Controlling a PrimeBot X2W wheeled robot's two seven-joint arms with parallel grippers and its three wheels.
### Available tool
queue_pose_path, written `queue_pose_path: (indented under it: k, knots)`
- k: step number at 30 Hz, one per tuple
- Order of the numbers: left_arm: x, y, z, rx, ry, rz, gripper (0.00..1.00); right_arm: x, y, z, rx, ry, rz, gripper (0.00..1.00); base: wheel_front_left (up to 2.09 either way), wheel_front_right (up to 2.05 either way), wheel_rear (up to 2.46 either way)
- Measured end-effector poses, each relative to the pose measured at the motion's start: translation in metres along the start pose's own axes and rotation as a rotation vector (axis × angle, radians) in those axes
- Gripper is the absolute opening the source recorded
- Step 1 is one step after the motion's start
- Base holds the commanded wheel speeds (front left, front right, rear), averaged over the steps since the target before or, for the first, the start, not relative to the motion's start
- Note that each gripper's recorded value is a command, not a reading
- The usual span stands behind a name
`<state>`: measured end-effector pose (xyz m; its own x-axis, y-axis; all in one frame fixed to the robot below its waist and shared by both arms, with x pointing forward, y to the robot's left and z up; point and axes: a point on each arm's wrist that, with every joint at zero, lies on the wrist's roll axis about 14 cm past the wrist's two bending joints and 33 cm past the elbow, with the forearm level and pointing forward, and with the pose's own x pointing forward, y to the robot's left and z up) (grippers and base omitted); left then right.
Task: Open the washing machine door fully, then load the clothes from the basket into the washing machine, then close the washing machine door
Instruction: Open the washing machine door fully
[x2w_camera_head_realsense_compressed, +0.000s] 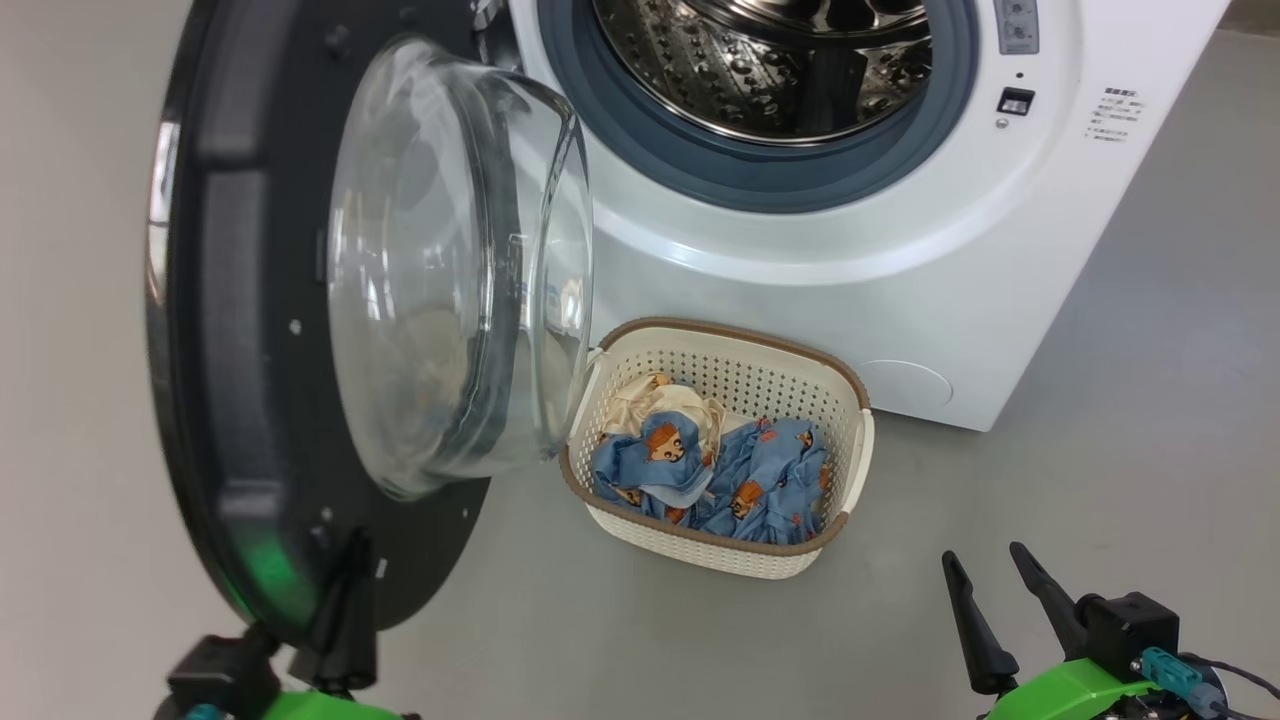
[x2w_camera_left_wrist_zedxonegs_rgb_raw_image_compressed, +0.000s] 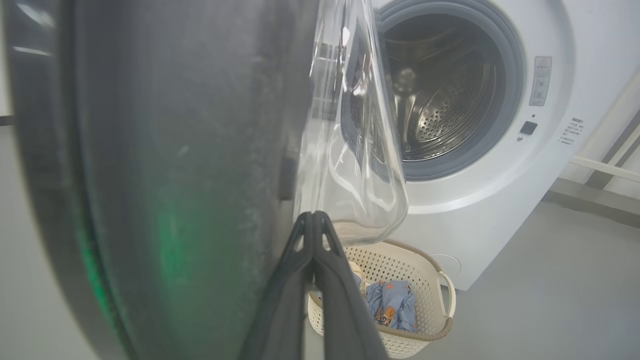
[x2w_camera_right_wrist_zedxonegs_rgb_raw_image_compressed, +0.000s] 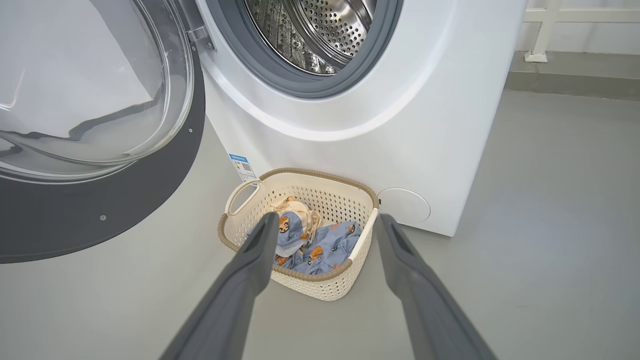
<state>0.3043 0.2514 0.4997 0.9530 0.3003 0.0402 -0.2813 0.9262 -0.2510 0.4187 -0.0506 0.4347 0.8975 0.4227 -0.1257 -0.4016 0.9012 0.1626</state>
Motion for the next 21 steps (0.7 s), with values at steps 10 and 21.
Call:
queue_pose_path:
  k: [10,21]
  knots:
    - [0.006,0.067,0.008,0.028,-0.007,0.177,0.0,0.004,0.005,-0.002,-0.014,0.009,0.028,1.0,0.0,0.0,0.0]
    - [0.025,0.121,0.018,0.036,-0.015,0.306,0.0,0.01,-0.003,-0.006,-0.027,0.018,0.029,1.0,0.0,0.0,0.0]
